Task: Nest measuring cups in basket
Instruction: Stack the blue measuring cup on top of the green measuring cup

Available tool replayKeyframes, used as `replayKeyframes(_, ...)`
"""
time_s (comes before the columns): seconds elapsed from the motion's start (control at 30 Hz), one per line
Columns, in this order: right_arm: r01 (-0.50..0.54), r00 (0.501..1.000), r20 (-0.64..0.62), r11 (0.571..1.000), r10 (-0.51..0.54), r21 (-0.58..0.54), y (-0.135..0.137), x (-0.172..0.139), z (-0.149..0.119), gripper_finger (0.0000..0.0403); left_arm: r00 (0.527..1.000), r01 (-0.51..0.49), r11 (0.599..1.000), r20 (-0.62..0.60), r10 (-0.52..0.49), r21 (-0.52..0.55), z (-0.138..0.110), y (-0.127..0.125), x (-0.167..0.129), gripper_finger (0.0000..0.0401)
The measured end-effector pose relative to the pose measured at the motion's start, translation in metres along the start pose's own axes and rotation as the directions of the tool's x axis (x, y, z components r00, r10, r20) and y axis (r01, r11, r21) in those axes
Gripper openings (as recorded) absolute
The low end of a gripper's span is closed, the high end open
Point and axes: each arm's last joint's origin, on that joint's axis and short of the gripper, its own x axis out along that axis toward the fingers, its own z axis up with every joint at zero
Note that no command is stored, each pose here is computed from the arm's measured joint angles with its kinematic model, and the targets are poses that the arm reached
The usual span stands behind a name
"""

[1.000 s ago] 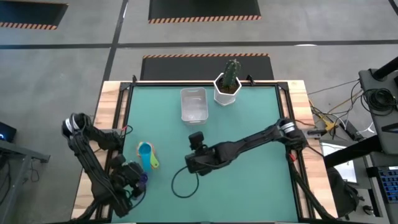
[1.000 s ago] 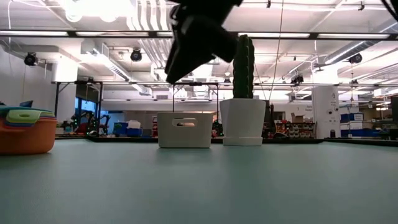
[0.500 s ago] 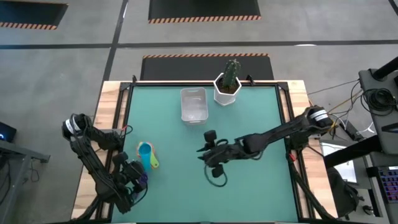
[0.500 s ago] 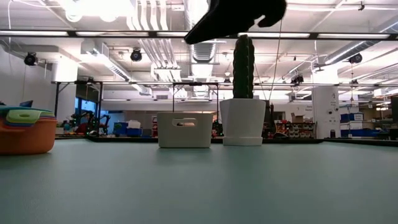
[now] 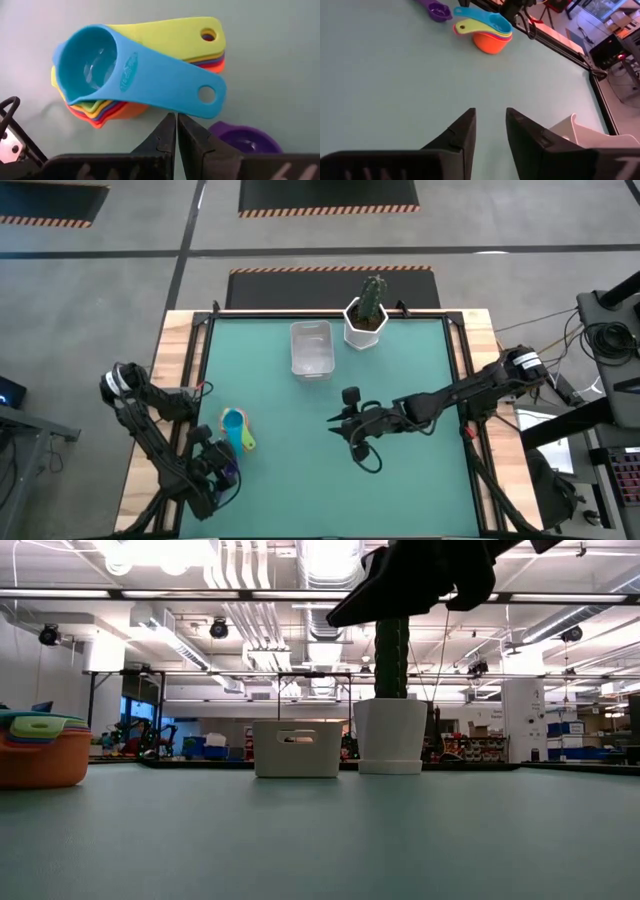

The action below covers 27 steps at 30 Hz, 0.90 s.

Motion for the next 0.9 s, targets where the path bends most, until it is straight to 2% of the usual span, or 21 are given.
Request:
replayKeyframes(0.43, -0.002, 1.0, -0.006, 1.0, 0.002, 0.024, 0.001, 0.0015, -0.0015, 0.0073, 0.998, 0.003, 1.0, 0.068, -0.002, -0.012, 0.0043, -0.0006, 0.0014, 0.0)
replayKeyframes(0.63, -0.001, 1.0, -0.002, 1.0, 0.001, 0.026, 0.0009, 0.0016, -0.0012, 0.0068, 0.994, 0.004, 1.0, 0.11, -0.006, 0.017, 0.0076, -0.0015, 0.0025, 0.0)
replayKeyframes(0.9, 0.013, 0.999, 0.051, 0.998, -0.016, 0.06, 0.0014, 0.0023, -0.0018, 0.0068, 0.993, 0.001, 1.0, 0.117, -0.003, 0.017, 0.0089, -0.0014, 0.003, 0.0)
